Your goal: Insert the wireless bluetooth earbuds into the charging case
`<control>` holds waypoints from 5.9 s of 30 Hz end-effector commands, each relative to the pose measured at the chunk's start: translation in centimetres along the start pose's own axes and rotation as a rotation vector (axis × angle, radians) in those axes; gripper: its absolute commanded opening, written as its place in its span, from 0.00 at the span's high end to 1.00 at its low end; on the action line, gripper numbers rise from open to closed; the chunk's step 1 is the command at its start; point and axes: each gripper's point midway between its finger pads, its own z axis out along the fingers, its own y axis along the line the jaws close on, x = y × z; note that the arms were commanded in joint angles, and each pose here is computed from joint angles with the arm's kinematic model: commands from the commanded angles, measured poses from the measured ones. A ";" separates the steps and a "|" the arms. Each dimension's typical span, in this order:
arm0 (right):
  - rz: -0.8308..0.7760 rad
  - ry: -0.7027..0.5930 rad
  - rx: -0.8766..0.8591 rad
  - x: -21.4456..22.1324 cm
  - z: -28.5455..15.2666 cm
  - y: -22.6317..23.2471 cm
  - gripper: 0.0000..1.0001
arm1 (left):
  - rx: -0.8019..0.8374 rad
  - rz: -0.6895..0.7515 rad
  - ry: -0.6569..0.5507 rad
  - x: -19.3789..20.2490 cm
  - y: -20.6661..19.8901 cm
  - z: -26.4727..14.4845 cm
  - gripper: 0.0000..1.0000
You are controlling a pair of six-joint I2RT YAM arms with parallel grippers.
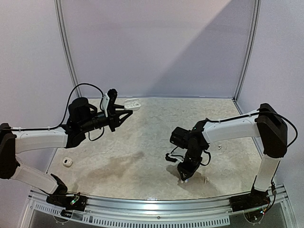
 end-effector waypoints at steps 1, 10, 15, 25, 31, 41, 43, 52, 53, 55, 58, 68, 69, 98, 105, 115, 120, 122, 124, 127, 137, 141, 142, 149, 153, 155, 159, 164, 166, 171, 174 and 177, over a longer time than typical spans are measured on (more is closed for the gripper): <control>0.011 0.067 -0.029 2.3 0.8 1.2 0.74 | 0.017 0.014 -0.004 -0.5 -0.7 -0.1 1.00; 0.017 0.078 -0.071 2.6 0.9 2.2 0.85 | 0.014 0.020 0.000 -0.4 -0.7 -0.1 1.00; 0.022 0.055 -0.061 2.2 0.6 2.2 0.93 | 0.015 0.020 0.002 -0.3 -0.7 -0.2 1.00; 0.034 -0.143 0.020 -1.8 -3.7 1.9 1.00 | 0.001 0.029 -0.011 -0.6 -0.5 -0.1 1.00; 0.006 -0.295 0.107 -4.6 -8.4 1.4 1.00 | 0.005 0.034 -0.021 -0.9 -0.5 0.0 1.00; -0.291 -0.982 0.343 -12.9 -29.8 5.7 1.00 | 0.209 0.066 -0.126 -3.1 -3.9 -0.2 1.00; -0.384 -1.062 0.362 -14.2 -32.2 7.7 1.00 | 0.284 0.073 -0.147 -3.6 -5.1 -0.4 1.00; -0.720 -1.133 0.411 -18.2 -34.6 14.3 1.00 | 0.447 0.106 -0.178 -4.4 -7.6 -1.1 1.00; -0.735 -1.117 0.417 -18.6 -34.1 14.4 1.00 | 0.453 0.105 -0.178 -4.4 -7.7 -1.1 1.00; -0.764 -1.088 0.433 -18.9 -33.4 14.3 1.00 | 0.459 0.105 -0.178 -4.4 -7.8 -1.0 1.00; -0.787 -1.051 0.447 -19.3 -32.6 14.2 1.00 | 0.459 0.109 -0.178 -4.4 -7.8 -1.0 1.00; -0.799 -0.929 0.558 -19.1 -30.8 12.5 1.00 | 0.447 0.111 -0.159 -4.0 -7.6 -0.8 1.00; -0.807 -0.906 0.574 -19.0 -30.5 12.4 1.00 | 0.442 0.109 -0.152 -3.9 -7.5 -0.8 1.00; -0.738 -0.780 0.864 -21.1 -26.9 10.1 1.00 | 0.314 -0.027 -0.134 -4.3 -5.4 0.2 1.00; -0.772 -0.782 0.798 -20.7 -25.7 10.8 1.00 | 0.301 -0.021 -0.150 -4.6 -5.2 0.3 1.00; -0.767 -0.751 0.748 -19.8 -23.7 10.6 0.93 | 0.269 0.005 -0.167 -4.9 -4.7 0.3 1.00; -0.750 -0.716 0.771 -19.5 -22.8 9.7 0.92 | 0.272 0.027 -0.173 -5.0 -4.9 0.2 1.00; -0.745 -0.718 0.763 -19.4 -22.7 9.7 0.92 | 0.271 0.027 -0.169 -4.9 -4.9 0.2 1.00; -0.742 -0.721 0.756 -19.3 -22.7 9.8 0.91 | 0.270 0.025 -0.167 -4.8 -4.9 0.2 1.00; -0.740 -0.714 0.767 -19.3 -22.5 9.5 0.89 | 0.269 0.034 -0.171 -4.9 -4.9 0.2 1.00; -0.732 -0.672 0.777 -18.9 -20.7 8.6 0.88 | 0.276 0.048 -0.175 -5.0 -5.0 0.1 1.00; -0.719 -0.655 0.782 -18.4 -20.0 8.0 0.87 | 0.266 0.039 -0.175 -5.0 -4.8 0.1 1.00; -0.716 -0.657 0.783 -18.3 -20.0 7.9 0.87 | 0.268 0.039 -0.176 -5.0 -4.9 0.1 1.00; -0.702 -0.679 0.792 -18.2 -20.7 7.9 0.87 | 0.265 0.030 -0.171 -4.9 -4.7 0.1 1.00; -0.712 -0.709 0.781 -18.5 -21.3 8.4 0.87 | 0.267 0.030 -0.171 -4.9 -4.8 0.1 1.00; -0.715 -0.716 0.786 -18.6 -21.5 8.5 0.87 | 0.273 0.039 -0.173 -5.0 -4.9 0.1 1.00; -0.705 -0.733 0.786 -19.0 -21.8 8.5 0.87 | 0.276 0.039 -0.170 -4.9 -4.9 0.1 1.00; -0.639 -0.839 0.727 -18.8 -24.4 9.0 0.87 | 0.264 0.014 -0.159 -4.7 -4.6 0.2 1.00; -0.617 -0.911 0.691 -18.7 -26.3 9.7 0.87 | 0.266 0.011 -0.155 -4.5 -4.6 0.2 1.00; -0.588 -1.038 0.615 -18.3 -29.8 10.9 0.87 | 0.270 0.010 -0.148 -4.3 -4.6 0.3 1.00; -0.590 -1.069 0.588 -17.9 -30.8 11.4 0.86 | 0.273 0.013 -0.148 -4.4 -4.7 0.3 1.00; -0.589 -1.109 0.559 -17.7 -31.9 12.0 0.85 | 0.274 0.015 -0.143 -4.3 -4.7 0.3 1.00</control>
